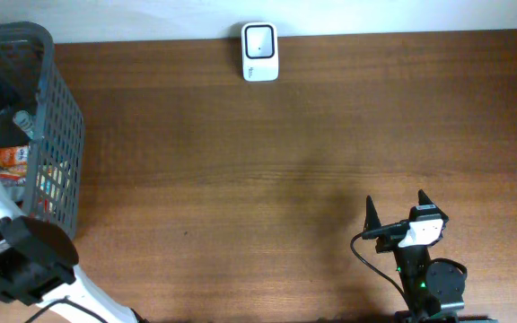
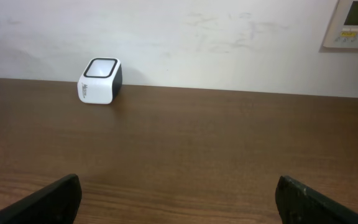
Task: Scan the item barcode
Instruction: 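Swing the left gripper over the basket and grasp the teal Listerine bottle, then lift the Listerine bottle with the left gripper and carry it toward the scanner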
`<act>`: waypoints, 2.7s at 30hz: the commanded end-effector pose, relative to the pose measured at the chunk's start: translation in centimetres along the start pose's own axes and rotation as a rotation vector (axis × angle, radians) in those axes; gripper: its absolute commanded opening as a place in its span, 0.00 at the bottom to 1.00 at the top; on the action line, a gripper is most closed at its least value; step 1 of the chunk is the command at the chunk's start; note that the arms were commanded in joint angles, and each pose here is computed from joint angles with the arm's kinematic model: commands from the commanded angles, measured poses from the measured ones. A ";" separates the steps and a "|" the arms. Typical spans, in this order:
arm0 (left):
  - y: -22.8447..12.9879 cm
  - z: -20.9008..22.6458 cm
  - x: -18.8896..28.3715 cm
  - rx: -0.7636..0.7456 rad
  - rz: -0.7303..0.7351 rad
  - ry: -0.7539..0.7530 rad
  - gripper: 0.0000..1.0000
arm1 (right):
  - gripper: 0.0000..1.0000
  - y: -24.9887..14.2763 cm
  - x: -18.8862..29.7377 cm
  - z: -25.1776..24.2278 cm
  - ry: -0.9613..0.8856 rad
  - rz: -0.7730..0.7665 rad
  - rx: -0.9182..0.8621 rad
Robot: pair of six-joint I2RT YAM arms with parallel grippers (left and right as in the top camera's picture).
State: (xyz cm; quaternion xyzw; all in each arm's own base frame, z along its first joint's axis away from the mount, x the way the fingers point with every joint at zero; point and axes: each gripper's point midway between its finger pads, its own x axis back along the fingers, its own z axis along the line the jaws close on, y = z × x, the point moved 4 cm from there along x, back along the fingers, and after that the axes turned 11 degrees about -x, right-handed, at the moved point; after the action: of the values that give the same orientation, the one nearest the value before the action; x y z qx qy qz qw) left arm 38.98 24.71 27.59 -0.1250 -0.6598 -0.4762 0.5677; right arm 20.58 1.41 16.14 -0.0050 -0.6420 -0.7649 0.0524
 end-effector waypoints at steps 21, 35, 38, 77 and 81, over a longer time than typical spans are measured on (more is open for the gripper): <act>-2.3 -3.5 -6.3 -0.164 0.176 -0.193 0.99 | 0.98 -0.2 0.0 -0.3 -0.012 0.002 0.002; -2.5 -3.6 -7.5 -0.164 0.190 -0.192 0.66 | 0.98 -0.2 0.0 -0.3 -0.012 0.002 0.002; -2.6 -3.6 -7.6 -0.164 0.196 -0.192 0.69 | 0.99 -0.2 0.0 -0.3 -0.012 0.002 0.002; 0.8 -3.0 -1.2 -0.151 0.060 -0.210 0.12 | 0.98 -0.2 0.0 -0.3 -0.012 0.002 0.002; 3.3 -2.1 5.4 -0.140 -0.120 -0.214 0.12 | 0.98 -0.2 0.0 -0.2 -0.012 0.003 0.002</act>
State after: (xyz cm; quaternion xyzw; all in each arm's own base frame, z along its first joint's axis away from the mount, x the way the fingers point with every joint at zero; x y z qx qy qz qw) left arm 41.87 23.32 26.08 -0.2421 -0.6687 -0.4870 0.5070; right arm 20.58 1.41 16.14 -0.0050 -0.6420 -0.7649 0.0524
